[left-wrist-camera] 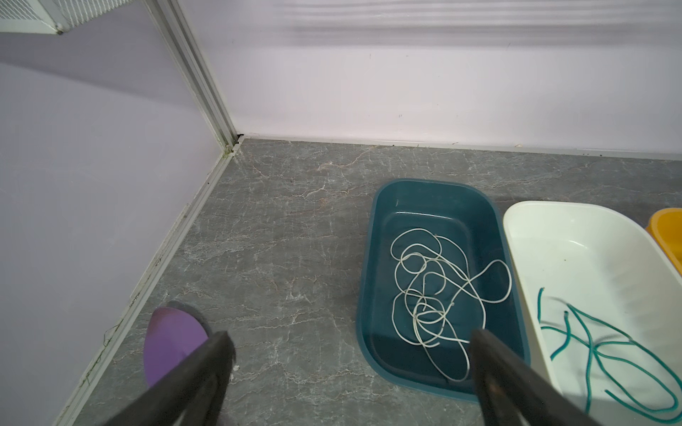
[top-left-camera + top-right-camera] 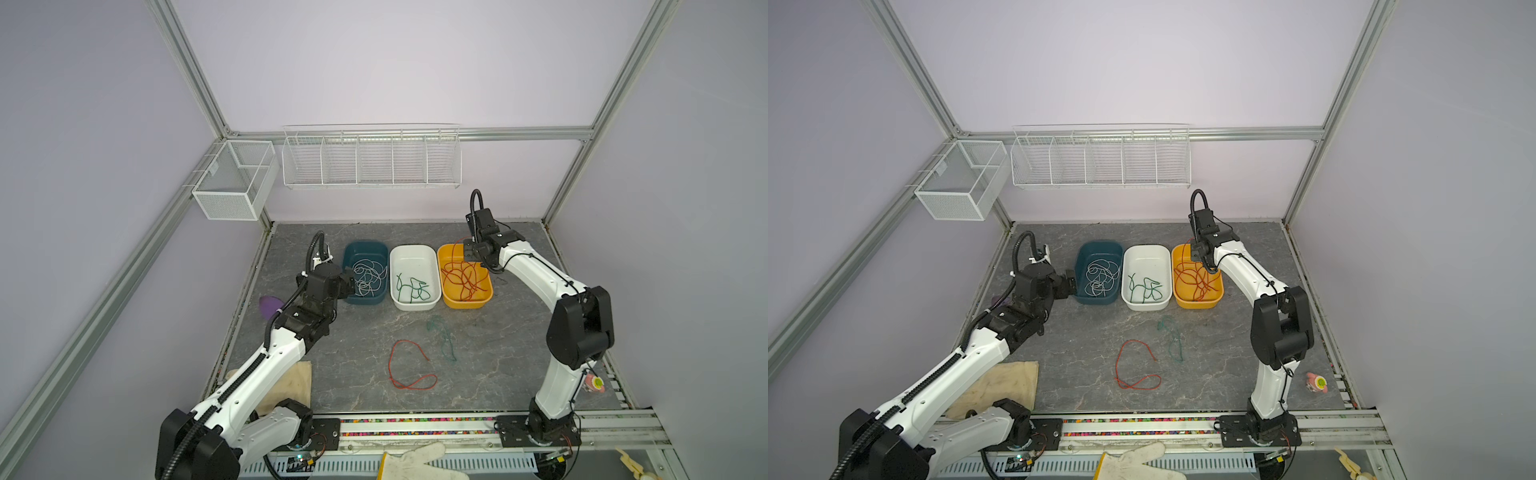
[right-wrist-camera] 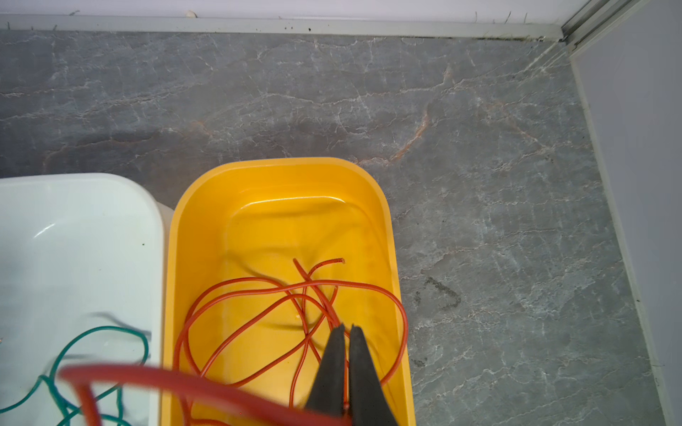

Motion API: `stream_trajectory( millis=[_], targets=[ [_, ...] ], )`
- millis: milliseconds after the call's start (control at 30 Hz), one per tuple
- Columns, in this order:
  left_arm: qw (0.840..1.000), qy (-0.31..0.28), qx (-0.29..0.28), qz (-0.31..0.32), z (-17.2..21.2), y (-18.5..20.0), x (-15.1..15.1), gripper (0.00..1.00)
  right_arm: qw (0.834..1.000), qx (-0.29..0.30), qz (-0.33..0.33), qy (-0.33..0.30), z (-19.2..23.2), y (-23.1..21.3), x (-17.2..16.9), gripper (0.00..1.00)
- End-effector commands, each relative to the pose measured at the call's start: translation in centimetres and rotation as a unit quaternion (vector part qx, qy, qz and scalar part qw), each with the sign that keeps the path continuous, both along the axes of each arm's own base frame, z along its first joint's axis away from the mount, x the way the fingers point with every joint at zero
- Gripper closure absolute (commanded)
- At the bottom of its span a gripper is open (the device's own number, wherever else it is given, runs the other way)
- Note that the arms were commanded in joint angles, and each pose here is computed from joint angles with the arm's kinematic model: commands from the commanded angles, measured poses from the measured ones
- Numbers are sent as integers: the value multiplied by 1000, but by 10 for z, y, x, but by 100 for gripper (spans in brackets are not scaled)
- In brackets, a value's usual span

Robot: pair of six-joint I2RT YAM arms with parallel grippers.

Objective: Untangle the cables
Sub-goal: 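Carry red wire over yellow tub with right gripper while left draws back, then lower the red wire into the yellow tub and open the right gripper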

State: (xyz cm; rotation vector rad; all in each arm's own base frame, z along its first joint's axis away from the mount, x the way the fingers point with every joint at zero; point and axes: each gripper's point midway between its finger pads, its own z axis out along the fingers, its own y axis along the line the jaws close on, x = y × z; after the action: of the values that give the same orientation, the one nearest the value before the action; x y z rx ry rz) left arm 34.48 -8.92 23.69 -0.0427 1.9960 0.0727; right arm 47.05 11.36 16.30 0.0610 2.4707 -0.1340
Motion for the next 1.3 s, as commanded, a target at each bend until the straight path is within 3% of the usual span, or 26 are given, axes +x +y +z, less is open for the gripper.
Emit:
stream_trajectory(
  millis=[0, 300, 1267],
  targets=[
    [1000, -7, -4, -7, 12, -5, 3, 1, 999, 31, -11, 4, -13, 0, 4, 93],
    [1000, -4, 0, -6, 10, -5, 4, 1, 996, 88, 0, 29, -34, 4, 8, 94],
    [1000, 5, 11, -3, 5, -4, 6, 1, 988, 109, 8, 108, -120, 16, 16, 93]
  ],
)
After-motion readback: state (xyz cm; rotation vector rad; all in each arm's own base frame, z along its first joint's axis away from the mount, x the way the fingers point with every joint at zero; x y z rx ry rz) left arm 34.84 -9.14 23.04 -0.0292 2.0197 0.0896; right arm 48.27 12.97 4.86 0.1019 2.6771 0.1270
